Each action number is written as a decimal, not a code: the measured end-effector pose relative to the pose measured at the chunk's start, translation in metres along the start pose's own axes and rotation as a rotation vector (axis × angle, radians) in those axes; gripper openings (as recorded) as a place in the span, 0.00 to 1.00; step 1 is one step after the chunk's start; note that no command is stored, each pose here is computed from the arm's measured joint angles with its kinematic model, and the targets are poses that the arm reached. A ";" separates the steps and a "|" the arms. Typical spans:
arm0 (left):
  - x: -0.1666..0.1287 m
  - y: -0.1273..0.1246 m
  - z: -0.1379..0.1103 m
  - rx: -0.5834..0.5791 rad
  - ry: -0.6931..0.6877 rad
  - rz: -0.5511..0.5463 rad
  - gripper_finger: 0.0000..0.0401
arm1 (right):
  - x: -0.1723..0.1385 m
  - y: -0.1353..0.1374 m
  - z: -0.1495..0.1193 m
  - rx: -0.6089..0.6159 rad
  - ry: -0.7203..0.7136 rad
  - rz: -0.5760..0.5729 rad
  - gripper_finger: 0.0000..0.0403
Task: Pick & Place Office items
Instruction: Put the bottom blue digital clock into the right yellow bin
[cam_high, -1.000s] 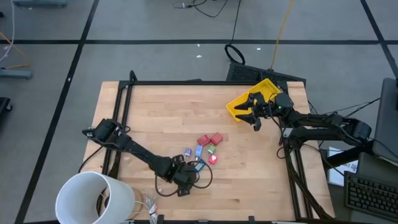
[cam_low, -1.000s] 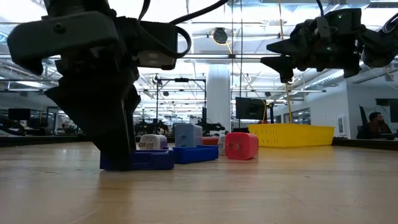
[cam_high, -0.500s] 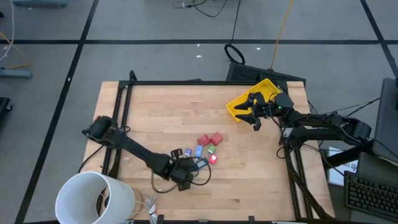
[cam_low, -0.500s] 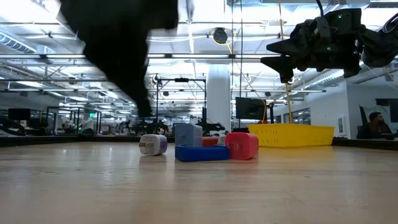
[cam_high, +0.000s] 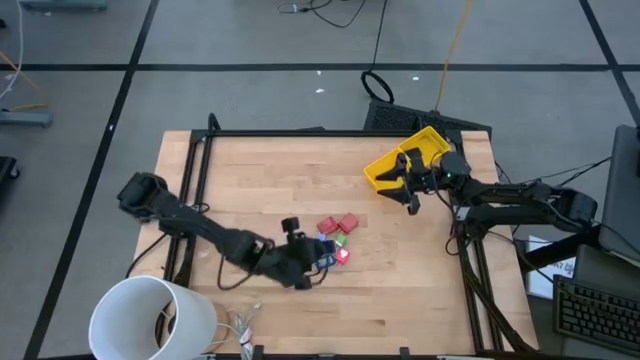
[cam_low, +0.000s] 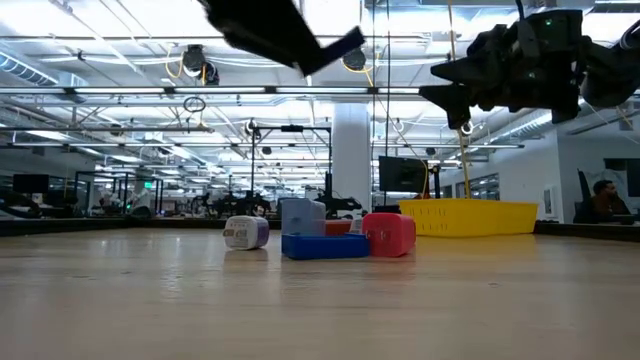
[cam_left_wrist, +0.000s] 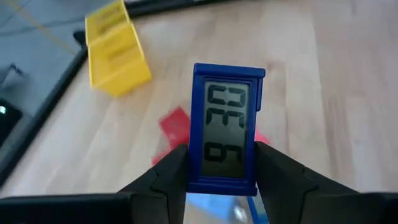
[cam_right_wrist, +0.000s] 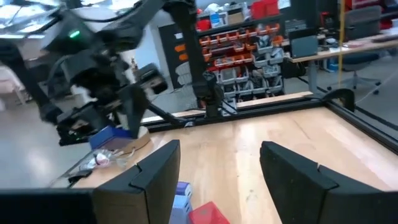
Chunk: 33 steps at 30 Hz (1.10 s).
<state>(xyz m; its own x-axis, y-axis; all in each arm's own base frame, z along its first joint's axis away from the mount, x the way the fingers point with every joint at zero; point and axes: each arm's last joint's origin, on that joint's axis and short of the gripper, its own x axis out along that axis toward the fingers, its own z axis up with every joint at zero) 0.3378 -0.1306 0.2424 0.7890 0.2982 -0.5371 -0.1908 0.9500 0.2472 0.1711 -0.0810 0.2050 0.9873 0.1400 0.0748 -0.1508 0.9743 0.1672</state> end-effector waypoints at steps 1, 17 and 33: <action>0.005 0.005 0.001 0.002 -0.020 -0.011 0.38 | 0.001 0.002 0.000 -0.017 0.002 0.014 0.52; 0.059 0.096 -0.003 -0.081 -0.511 -0.197 0.39 | 0.024 0.034 -0.014 -0.297 0.043 -0.134 0.61; 0.060 0.106 0.001 -0.068 -0.613 -0.241 0.41 | 0.051 0.076 -0.007 -0.284 -0.177 -0.046 0.73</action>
<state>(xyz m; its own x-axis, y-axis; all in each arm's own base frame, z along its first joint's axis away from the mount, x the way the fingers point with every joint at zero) 0.3653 -0.0121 0.2370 0.9999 -0.0114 -0.0093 0.0124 0.9932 0.1154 0.2104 0.0014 0.2142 0.9651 0.0865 0.2471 -0.0623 0.9926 -0.1042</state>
